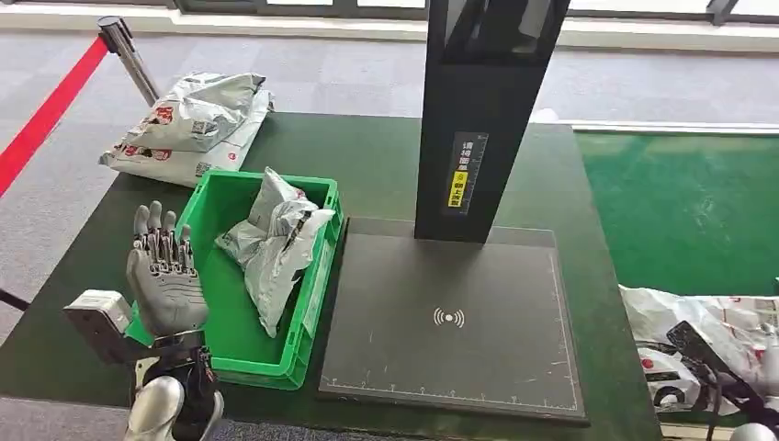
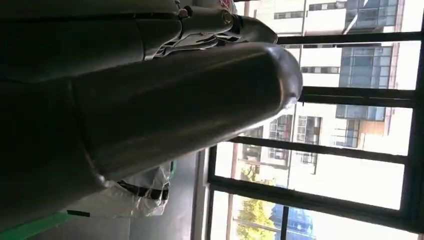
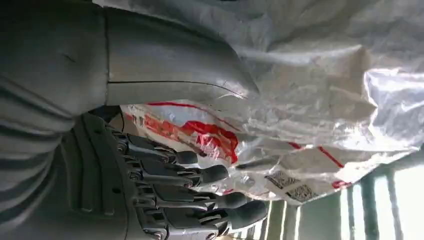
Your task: Moved the parcel from conveyor to table for the left to box.
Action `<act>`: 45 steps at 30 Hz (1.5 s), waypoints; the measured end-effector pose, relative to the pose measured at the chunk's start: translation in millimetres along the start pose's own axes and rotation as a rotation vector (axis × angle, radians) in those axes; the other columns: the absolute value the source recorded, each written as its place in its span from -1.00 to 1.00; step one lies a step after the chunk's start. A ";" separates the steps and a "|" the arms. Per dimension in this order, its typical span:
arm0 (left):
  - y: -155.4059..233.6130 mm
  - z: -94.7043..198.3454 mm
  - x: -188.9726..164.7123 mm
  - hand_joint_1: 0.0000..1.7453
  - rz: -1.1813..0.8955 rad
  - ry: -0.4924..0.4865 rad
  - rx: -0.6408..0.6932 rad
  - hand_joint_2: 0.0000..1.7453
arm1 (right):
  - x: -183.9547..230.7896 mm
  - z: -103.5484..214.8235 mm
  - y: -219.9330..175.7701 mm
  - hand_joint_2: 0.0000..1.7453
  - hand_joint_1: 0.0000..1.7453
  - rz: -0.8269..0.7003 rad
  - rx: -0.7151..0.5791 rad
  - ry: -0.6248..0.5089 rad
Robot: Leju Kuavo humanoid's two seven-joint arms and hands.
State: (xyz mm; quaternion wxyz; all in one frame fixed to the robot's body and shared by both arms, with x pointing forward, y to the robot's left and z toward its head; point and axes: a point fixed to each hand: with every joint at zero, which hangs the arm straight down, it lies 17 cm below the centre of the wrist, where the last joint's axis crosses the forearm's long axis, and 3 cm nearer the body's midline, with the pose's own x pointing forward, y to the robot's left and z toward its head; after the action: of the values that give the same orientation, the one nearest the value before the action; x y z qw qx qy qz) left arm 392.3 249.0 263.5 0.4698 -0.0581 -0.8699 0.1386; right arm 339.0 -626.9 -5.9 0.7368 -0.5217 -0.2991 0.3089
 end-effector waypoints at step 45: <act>-0.8 11.0 -0.4 -1.00 -0.059 0.014 -0.033 -1.00 | 186.4 90.7 -130.6 1.00 1.00 -0.199 -0.530 -0.559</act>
State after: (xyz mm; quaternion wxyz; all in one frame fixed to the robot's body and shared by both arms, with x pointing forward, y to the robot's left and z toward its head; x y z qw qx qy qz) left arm 383.3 246.1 257.7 0.4787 -0.0411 -0.8701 0.1099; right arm 405.9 -465.4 165.8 0.4932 -0.5580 -0.6066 0.2782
